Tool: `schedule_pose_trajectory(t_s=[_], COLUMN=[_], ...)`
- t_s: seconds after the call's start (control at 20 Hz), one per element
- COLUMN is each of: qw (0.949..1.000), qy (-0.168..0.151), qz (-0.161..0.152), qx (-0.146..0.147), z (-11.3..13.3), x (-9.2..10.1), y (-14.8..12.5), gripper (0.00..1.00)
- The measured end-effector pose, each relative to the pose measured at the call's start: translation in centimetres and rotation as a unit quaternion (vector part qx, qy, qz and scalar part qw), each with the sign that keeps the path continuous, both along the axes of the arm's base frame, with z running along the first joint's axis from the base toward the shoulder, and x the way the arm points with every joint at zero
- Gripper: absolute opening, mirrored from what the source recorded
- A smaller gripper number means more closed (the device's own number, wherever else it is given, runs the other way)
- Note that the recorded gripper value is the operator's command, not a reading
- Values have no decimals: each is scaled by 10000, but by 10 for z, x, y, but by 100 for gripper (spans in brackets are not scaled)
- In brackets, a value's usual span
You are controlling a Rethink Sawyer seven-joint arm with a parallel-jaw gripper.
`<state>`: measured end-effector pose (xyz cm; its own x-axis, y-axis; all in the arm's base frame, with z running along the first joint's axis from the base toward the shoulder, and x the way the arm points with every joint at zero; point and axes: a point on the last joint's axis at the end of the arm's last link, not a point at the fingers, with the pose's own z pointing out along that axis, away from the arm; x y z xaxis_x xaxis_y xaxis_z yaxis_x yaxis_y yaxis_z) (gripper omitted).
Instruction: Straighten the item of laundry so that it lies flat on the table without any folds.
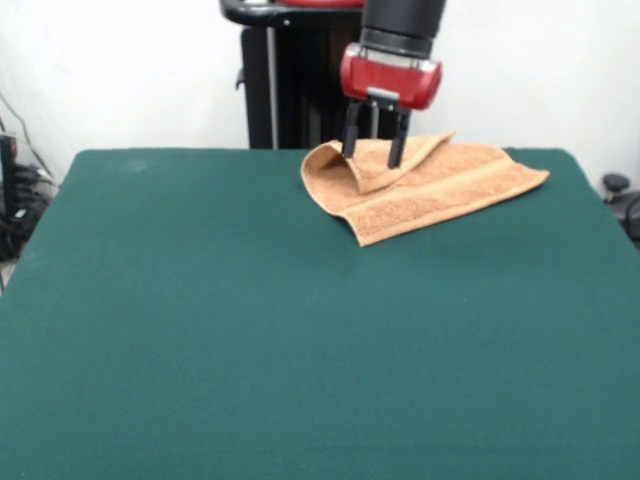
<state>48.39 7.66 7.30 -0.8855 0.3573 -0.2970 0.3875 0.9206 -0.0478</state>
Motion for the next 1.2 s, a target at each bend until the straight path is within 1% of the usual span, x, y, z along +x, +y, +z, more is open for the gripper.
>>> schedule_pose_trajectory(t_s=[0.3,0.35,0.45,0.55,0.65,1.05,1.2], qw=[9997,9995,9993,9988,9985,9959,9952], qy=[195,275,341,460,512,850,909], qz=[115,136,151,182,202,316,361], qx=[6,3,2,-4,-7,4,11], z=[-24,-33,-40,-52,-58,-94,-101], x=[-3,-6,-8,-12,-14,-30,-34], y=[0,0,-1,-3,-4,-10,-10], gripper=[100,100,100,100,100,100,100])
